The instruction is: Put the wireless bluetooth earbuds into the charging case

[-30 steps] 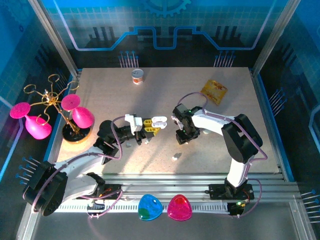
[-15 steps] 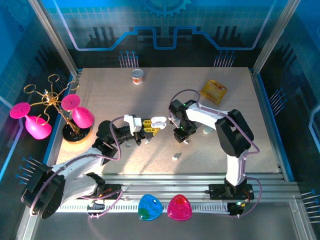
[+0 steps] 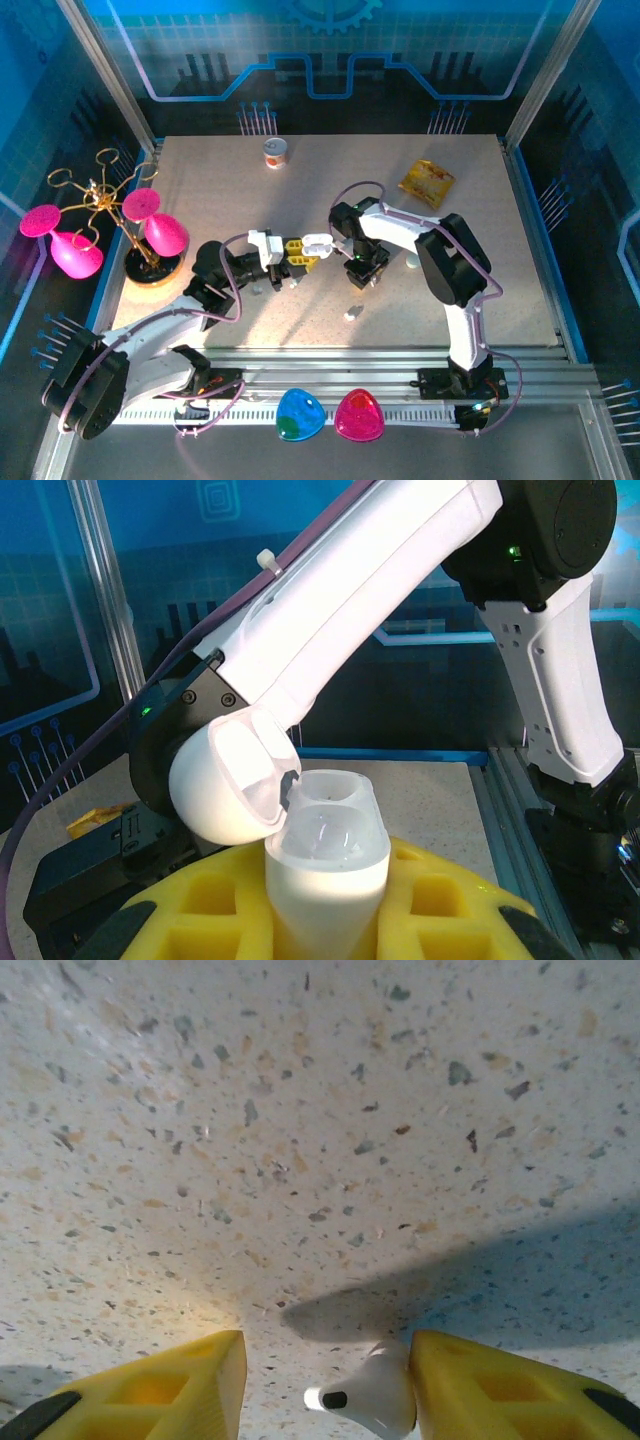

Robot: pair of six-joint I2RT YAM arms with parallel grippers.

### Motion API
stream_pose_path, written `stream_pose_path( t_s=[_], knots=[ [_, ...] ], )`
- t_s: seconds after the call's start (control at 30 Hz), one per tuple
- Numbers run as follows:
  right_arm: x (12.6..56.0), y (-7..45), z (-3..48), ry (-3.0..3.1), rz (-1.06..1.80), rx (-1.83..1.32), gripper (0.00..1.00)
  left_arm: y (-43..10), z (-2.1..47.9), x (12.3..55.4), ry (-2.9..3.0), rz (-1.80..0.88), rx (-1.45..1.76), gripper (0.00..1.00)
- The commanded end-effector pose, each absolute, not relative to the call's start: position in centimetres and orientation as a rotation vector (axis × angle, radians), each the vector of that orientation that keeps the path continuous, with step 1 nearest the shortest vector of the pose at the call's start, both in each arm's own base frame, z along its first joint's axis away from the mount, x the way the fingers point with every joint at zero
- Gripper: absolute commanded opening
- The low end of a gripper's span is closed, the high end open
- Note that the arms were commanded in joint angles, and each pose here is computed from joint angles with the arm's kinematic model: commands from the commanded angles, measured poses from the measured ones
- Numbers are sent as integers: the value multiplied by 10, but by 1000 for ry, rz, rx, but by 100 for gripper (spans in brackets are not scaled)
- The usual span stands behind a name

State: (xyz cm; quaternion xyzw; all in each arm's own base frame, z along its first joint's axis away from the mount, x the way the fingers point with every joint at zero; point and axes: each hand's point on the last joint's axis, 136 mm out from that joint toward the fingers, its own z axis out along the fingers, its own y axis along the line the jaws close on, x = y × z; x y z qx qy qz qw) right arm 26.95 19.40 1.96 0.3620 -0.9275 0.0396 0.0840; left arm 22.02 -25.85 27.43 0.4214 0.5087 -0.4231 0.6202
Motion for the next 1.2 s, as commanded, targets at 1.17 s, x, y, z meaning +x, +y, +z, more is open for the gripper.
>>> stream_pose_path(
  t_s=[1.17],
  knots=[
    [279, 202, 20, -2870, 29, 749, 40, -255, 273, 213, 1152, -959, 966, 0]
  ],
)
